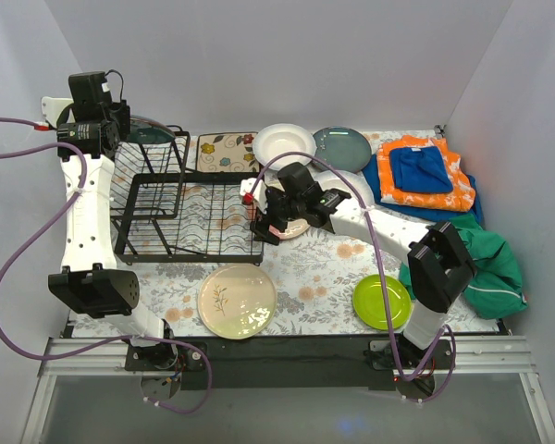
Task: Load the plates into the dish rack
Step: Move the dish rack
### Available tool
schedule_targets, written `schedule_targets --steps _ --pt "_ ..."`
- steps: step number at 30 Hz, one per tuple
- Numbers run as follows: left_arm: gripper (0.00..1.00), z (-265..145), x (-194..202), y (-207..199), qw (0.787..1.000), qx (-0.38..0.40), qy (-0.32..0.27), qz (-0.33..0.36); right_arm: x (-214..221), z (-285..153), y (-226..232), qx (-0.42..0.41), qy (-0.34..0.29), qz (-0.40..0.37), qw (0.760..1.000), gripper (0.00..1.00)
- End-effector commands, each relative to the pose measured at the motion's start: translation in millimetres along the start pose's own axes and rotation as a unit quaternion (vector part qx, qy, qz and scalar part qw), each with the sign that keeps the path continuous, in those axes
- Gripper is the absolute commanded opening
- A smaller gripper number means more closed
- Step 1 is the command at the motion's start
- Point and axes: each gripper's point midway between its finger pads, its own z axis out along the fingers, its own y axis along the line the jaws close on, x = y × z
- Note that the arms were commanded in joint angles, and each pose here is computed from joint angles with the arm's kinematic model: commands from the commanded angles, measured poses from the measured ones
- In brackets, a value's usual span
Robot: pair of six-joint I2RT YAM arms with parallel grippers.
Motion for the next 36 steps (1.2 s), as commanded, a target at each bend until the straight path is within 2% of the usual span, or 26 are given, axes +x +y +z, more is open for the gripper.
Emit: schedule_targets --steps 1,9,18,21,28,36 --pt "0.0 -50.9 -47.9 -97.4 0.903 0.134 0.014 -0.408 -1.2 6.5 20.2 -0.047 -0.013 -0.053 0.997 0.86" --pt "0.0 -58.8 -48.7 -94.9 0.901 0.136 0.018 -0.411 20.6 31.6 38.9 -0.072 0.013 -0.116 0.991 0.83" --pt "0.0 -60.9 -48.0 -85.0 0.9 0.133 0.018 -0.415 39.9 46.4 62.1 -0.08 0.035 -0.127 0.988 0.78" --pt "0.0 -62.0 -48.7 -85.2 0.899 0.135 0.019 -0.417 43.5 52.1 59.0 -0.065 0.041 -0.124 0.989 0.71" --pt "0.0 -68.4 -52.5 -91.9 0.895 0.148 0.021 -0.421 46.1 57.2 61.7 -0.062 0.043 -0.125 0.989 0.48" --pt "0.0 -73.0 -53.9 -95.3 0.892 0.156 0.027 -0.424 49.8 55.5 72.2 -0.079 0.046 -0.112 0.989 0.33"
